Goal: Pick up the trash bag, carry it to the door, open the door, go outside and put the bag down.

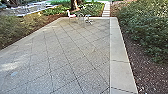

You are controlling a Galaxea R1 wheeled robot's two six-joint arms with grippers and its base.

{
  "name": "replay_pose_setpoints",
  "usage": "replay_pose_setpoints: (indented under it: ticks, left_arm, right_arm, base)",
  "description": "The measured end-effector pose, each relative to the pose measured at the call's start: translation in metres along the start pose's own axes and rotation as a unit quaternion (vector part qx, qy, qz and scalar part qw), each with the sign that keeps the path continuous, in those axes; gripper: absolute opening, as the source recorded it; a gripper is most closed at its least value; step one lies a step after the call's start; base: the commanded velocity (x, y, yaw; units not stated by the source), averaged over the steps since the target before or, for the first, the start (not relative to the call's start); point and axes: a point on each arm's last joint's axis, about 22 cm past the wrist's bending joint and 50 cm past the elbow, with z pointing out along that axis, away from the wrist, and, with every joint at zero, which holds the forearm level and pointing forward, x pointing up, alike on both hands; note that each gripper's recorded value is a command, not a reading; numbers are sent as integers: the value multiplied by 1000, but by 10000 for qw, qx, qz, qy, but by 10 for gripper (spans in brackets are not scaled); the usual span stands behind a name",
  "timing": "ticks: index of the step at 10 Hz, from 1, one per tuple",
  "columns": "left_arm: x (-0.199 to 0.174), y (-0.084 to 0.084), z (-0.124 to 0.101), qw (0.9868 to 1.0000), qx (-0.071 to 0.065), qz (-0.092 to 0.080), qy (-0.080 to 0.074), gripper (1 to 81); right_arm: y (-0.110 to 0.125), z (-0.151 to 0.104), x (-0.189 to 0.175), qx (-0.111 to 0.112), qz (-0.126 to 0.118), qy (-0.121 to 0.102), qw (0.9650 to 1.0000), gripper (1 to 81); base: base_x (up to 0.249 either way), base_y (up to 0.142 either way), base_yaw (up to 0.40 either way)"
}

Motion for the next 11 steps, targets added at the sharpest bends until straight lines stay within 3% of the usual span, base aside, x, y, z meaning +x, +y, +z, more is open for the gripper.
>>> replay_pose_setpoints:
  ticks: [1, 2, 8, 10, 11]
  left_arm:
    - [0, 0, 0, 10000, 0, 0, 0, 10]
    - [0, 0, 0, 10000, 1, 12, -5, 811]
    - [-4, 0, -2, 10000, -14, -5, 8, 811]
    - [-32, 8, -4, 9999, -126, 29, -17, 811]
    - [-59, 18, 0, 9996, -208, 143, -127, 811]
  right_arm:
    - [0, 0, 0, -2, 0, 0, 10000, 811]
    - [0, 0, 0, -2, 0, 0, 10000, 811]
    - [1, -1, 3, -16, -18, 37, 10000, 811]
    - [3, -6, 10, -81, -195, 124, 9997, 811]
    - [2, -8, 12, -102, -242, 195, 9995, 811]
  base:
    - [0, 0, 0]
    - [0, 0, 0]
    - [0, 0, 0]
    - [0, 0, 0]
    - [0, 0, 0]
